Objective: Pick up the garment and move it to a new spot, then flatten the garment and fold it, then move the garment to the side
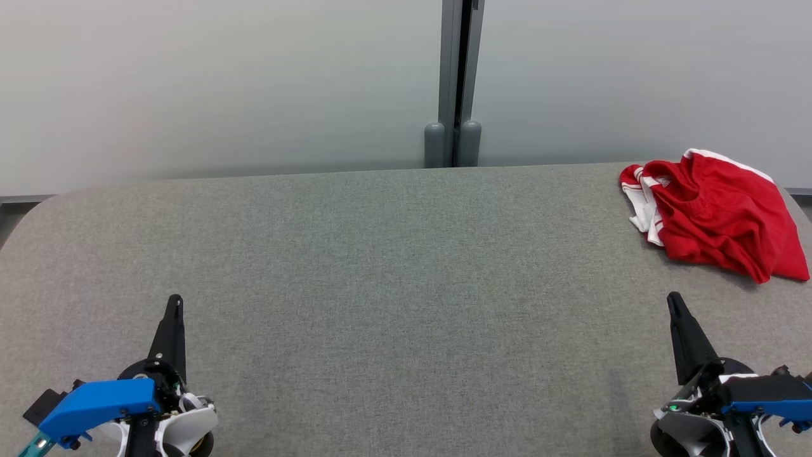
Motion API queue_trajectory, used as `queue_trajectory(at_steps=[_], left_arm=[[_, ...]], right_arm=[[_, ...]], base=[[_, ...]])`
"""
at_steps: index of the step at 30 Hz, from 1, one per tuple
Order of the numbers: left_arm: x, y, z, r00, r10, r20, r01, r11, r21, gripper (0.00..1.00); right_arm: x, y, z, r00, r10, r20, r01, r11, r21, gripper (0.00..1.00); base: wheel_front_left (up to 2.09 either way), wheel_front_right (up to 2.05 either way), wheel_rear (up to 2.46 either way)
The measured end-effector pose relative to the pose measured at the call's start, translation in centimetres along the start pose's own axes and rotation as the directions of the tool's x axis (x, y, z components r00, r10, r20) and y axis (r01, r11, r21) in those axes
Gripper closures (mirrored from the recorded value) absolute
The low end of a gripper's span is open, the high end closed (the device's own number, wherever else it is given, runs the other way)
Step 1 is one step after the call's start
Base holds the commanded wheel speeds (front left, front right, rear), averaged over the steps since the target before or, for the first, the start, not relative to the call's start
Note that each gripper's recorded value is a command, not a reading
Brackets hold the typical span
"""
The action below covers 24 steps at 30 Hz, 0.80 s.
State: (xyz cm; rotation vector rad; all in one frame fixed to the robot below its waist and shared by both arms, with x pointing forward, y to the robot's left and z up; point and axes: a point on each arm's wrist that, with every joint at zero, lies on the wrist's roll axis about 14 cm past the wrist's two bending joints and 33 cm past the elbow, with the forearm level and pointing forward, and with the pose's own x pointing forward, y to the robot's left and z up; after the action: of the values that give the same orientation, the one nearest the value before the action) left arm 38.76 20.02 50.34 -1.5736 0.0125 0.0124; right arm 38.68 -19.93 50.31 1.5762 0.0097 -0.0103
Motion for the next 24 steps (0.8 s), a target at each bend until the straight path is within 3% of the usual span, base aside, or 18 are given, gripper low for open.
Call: queue_trajectory(at_steps=[24], left_arm=[[0.00,0.00,0.00,1.000,-0.001,0.000,0.001,1.000,0.000,1.00]], right_arm=[[0.01,-0.01,0.00,1.000,0.000,0.000,0.000,1.000,0.000,1.00]], base=[[0.00,0.00,0.00]])
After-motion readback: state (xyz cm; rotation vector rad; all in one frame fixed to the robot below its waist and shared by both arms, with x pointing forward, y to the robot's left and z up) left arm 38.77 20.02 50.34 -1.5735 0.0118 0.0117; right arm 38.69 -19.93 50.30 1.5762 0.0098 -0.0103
